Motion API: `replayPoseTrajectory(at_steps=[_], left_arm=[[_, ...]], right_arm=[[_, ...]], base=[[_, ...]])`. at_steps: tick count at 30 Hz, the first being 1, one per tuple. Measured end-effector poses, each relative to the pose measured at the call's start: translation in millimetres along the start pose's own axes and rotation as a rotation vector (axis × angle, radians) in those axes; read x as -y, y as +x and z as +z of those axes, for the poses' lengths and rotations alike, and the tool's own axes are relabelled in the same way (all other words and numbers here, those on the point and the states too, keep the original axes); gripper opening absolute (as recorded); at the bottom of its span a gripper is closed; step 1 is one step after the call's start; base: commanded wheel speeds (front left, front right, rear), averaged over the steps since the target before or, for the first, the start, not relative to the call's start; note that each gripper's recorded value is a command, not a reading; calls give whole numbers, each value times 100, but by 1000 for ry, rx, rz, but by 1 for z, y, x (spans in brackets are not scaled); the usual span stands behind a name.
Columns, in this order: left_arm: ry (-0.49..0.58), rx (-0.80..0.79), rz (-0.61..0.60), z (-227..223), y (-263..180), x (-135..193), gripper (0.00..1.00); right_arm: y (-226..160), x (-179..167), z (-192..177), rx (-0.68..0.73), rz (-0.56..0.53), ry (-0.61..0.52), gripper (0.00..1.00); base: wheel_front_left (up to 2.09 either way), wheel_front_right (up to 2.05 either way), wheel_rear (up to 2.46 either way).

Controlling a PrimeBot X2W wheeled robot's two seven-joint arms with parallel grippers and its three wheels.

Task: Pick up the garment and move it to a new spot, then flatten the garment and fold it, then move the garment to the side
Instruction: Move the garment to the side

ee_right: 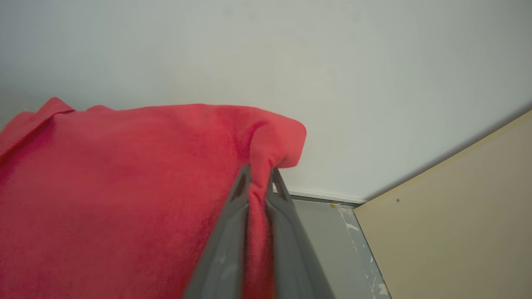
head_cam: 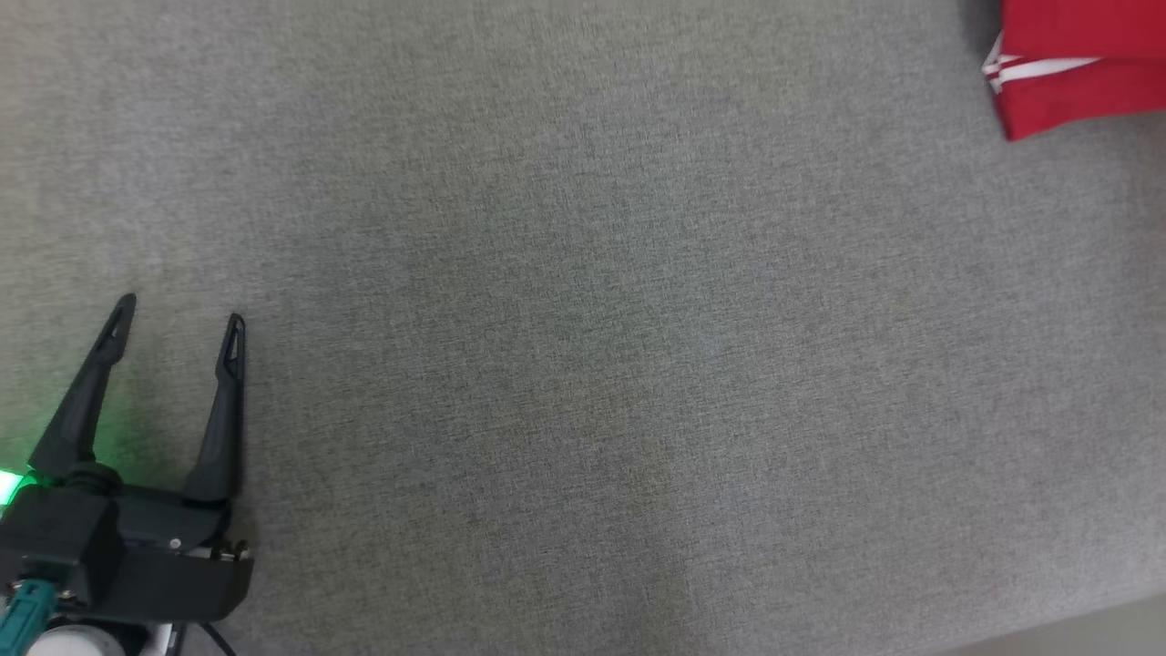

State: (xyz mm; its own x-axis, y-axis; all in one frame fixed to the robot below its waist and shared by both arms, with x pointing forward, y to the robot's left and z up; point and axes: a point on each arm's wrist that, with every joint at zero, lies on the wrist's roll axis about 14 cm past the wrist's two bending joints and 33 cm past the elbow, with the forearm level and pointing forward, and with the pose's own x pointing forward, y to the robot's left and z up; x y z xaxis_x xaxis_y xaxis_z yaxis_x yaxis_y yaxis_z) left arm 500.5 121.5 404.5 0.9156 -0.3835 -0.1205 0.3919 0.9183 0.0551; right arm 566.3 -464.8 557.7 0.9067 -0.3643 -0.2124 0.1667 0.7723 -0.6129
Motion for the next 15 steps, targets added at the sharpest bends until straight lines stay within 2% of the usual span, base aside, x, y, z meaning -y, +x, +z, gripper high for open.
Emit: replayPoseTrajectory(at_steps=[8,9,10,11,12,15], left_arm=[[-3,-4,-16,-9,9,2,100],[-3,-4,-16,-9,9,2,100],[-4,-4,-14,-10,9,2,100],[-4,-3,-11,-10,9,1,100],[-5,-2,-10,-10,9,1,100],[-6,4,-1,-8,9,1,100]], right_arm=[[18,8,-6,-26,-43,-93,0],[18,8,-6,-26,-43,-93,11],[19,6,-6,-26,-42,-97,48],[20,4,-4,-17,-40,-98,48],[21,2,-1,-6,-39,-97,100],[19,1,4,6,-46,-100,100]], base=[[0,0,0],[0,0,0],[0,0,0],[0,0,0],[0,0,0],[0,0,0]])
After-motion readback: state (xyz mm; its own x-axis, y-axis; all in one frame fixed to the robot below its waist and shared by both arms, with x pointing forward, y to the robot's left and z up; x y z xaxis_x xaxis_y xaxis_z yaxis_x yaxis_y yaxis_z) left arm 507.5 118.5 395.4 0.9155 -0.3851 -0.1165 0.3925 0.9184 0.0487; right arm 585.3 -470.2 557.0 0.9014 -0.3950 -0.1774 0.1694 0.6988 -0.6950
